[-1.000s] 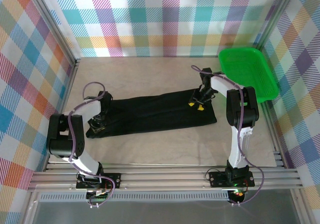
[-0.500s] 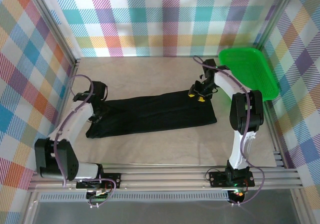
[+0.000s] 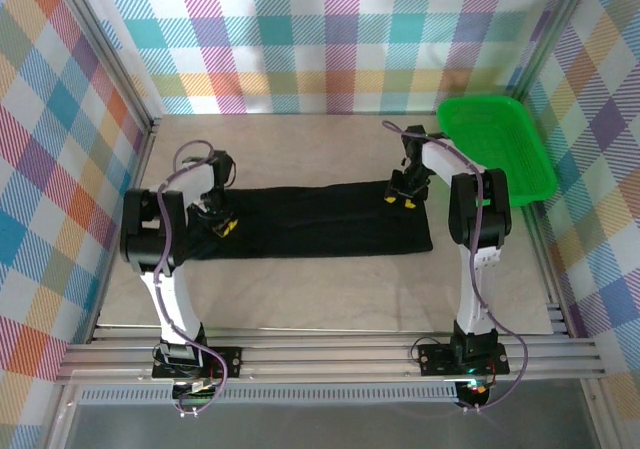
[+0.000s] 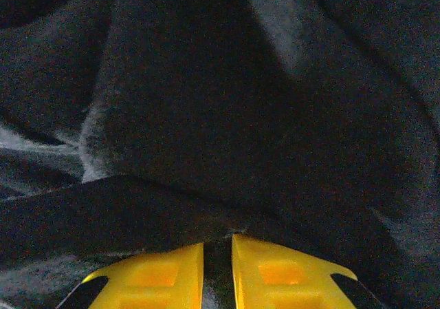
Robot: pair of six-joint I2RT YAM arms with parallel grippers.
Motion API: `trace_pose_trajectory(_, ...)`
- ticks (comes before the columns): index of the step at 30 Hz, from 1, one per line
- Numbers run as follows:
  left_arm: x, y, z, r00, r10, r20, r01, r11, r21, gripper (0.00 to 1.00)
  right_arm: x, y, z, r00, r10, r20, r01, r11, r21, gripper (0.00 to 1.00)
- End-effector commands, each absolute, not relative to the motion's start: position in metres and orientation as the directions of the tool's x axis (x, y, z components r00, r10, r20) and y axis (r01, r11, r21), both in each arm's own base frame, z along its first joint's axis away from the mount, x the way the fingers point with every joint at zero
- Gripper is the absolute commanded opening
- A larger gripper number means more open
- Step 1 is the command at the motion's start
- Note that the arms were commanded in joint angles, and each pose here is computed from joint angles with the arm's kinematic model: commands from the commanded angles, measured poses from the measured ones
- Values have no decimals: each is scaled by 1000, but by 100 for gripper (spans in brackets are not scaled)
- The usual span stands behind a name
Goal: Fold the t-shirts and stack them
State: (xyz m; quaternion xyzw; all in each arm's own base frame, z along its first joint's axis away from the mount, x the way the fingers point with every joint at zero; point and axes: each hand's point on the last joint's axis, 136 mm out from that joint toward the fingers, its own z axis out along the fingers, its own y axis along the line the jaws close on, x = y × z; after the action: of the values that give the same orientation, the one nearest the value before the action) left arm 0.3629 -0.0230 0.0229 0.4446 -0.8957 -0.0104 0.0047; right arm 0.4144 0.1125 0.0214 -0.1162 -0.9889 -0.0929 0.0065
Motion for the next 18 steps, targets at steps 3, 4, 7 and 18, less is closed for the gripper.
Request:
trace_pose_trajectory(3,437,-36,-5,-653,-757,-17,-755,653,-51,19,331,102,19,-913,362,191,378,924,58,42)
trace_pose_trajectory(4,456,-43,-5,-661,-750,-37,-746,661,-78,19,316,106,21,-903,378,204,395,917,49,42)
trace_pose_trajectory(7,514,-74,1,-690,-715,-110,-691,697,-193,21,271,132,23,-885,397,244,425,902,78,43)
trace_pose_trajectory(18,640,-218,2,-720,-679,-146,-449,615,-648,26,197,266,9,-895,274,353,359,911,204,43)
